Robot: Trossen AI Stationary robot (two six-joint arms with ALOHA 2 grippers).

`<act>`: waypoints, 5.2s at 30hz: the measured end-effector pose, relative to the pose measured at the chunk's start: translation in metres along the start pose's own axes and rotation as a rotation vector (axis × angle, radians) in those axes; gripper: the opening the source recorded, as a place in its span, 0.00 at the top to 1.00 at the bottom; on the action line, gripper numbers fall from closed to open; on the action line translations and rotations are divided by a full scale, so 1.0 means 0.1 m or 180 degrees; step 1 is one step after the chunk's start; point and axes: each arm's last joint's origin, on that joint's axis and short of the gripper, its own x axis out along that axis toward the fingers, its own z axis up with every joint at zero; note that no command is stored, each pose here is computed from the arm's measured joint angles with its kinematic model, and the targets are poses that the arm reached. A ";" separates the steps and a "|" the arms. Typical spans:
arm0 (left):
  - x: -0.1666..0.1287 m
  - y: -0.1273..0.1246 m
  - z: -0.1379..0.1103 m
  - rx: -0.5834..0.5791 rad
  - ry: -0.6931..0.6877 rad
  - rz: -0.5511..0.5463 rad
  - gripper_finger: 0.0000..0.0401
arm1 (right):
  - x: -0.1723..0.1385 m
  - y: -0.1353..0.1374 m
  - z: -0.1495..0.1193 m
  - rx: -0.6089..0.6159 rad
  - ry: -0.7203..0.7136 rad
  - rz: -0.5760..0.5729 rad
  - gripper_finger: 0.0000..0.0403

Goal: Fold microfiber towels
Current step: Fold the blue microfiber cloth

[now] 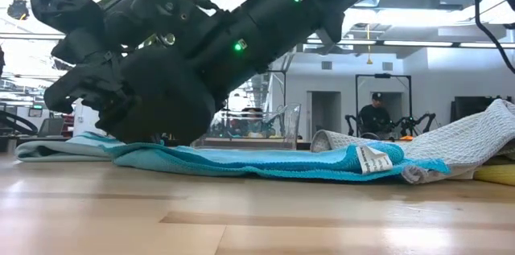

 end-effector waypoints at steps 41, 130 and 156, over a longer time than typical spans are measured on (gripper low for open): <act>0.01 0.00 0.01 -0.0302 -0.0054 0.0000 1.00 | 0.03 0.01 -0.20 0.0520 0.0499 -0.0649 0.96; 0.00 0.00 0.02 -0.0408 -0.0091 0.0020 1.00 | -1.79 1.11 -0.88 0.0915 0.1453 -0.0538 0.93; 0.00 0.00 0.03 -0.0565 -0.0101 0.0040 0.85 | -1.65 0.45 -0.52 0.0493 0.1261 0.0185 0.47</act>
